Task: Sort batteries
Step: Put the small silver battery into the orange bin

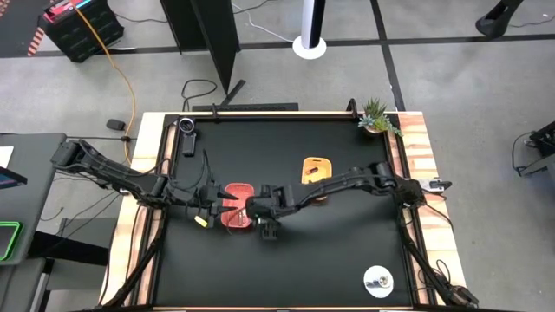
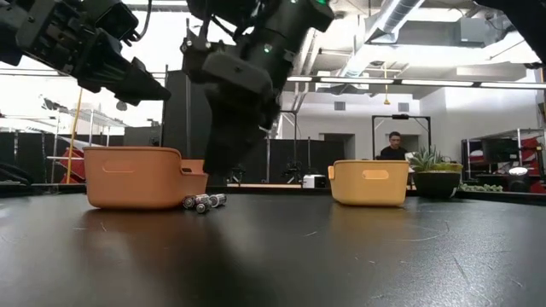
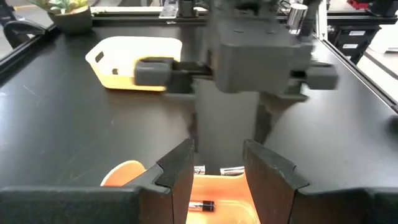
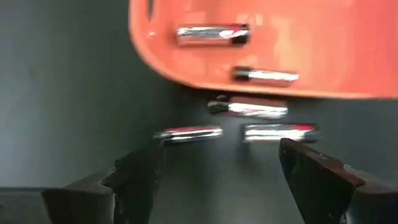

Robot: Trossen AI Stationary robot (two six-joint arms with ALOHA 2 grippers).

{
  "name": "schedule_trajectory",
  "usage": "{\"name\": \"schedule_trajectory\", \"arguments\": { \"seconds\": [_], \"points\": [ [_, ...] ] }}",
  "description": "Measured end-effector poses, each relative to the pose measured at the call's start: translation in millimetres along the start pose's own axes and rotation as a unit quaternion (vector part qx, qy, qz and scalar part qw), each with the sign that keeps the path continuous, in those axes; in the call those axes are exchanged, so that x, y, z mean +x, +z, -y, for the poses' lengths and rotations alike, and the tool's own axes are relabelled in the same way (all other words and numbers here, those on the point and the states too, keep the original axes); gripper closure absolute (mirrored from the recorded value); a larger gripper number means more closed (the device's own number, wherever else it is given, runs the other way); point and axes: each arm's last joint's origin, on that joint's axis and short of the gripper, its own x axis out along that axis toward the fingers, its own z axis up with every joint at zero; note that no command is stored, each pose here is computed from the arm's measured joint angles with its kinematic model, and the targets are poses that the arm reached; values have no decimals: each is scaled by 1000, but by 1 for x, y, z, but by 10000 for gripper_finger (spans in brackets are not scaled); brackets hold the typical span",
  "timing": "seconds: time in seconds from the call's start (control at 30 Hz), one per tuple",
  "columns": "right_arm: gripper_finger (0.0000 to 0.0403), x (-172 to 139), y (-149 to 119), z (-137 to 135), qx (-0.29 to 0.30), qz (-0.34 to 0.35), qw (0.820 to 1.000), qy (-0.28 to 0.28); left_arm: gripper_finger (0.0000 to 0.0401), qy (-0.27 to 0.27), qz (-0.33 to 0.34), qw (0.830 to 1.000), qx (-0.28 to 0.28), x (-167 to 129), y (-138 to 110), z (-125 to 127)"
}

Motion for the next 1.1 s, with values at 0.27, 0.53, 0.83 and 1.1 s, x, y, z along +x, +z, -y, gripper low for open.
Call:
{"name": "schedule_trajectory", "arguments": {
  "seconds": [0.27, 0.53, 0.83, 1.1],
  "points": [
    [73, 7, -6, -22, 34, 29, 999, 17, 269, 11, 0, 1000, -6, 1, 0, -4],
    [73, 10, -2, -24, 102, 50, 994, 11, 269, 11, 0, 1000, -7, 1, 0, -4],
    [73, 10, -5, -24, 206, 52, 977, -26, 269, 11, 0, 1000, -4, 1, 0, -4],
    [74, 12, -13, -31, 251, 54, 964, -68, 269, 11, 0, 1000, -3, 1, 0, -4]
  ]
}}
